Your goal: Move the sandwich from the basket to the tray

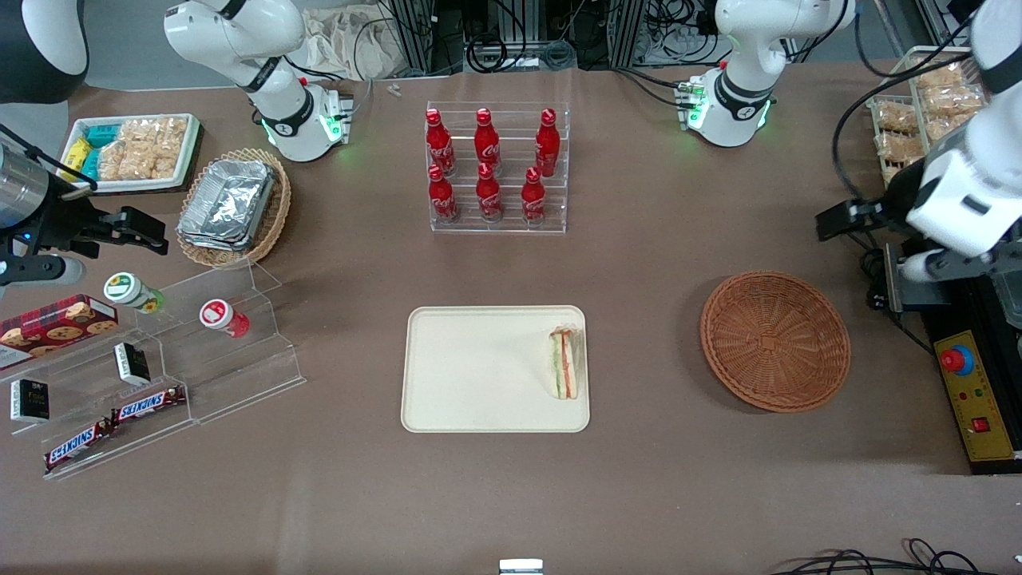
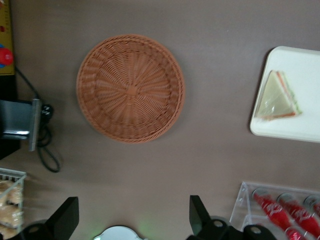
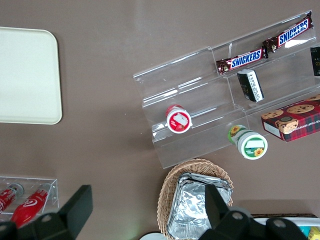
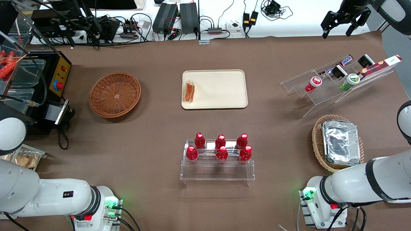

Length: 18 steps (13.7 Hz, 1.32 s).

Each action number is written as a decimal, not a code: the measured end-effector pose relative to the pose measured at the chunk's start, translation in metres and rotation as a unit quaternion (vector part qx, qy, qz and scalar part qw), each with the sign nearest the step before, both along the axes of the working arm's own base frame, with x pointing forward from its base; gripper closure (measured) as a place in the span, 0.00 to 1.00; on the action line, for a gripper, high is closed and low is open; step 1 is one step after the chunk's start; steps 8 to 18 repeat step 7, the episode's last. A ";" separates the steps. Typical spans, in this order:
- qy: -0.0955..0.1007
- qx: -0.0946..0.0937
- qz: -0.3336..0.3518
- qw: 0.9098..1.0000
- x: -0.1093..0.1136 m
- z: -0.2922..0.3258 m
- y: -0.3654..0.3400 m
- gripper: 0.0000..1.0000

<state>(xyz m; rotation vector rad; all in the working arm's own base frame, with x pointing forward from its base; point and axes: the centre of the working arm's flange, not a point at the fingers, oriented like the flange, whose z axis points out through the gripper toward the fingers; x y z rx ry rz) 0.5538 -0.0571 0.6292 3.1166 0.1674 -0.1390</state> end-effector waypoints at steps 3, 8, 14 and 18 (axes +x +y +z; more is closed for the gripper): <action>-0.003 0.001 -0.003 1.000 -0.032 0.012 0.027 0.00; 0.000 0.001 -0.002 1.000 -0.034 0.007 0.029 0.00; 0.000 0.001 -0.002 1.000 -0.034 0.007 0.029 0.00; 0.000 0.001 -0.002 1.000 -0.034 0.007 0.029 0.00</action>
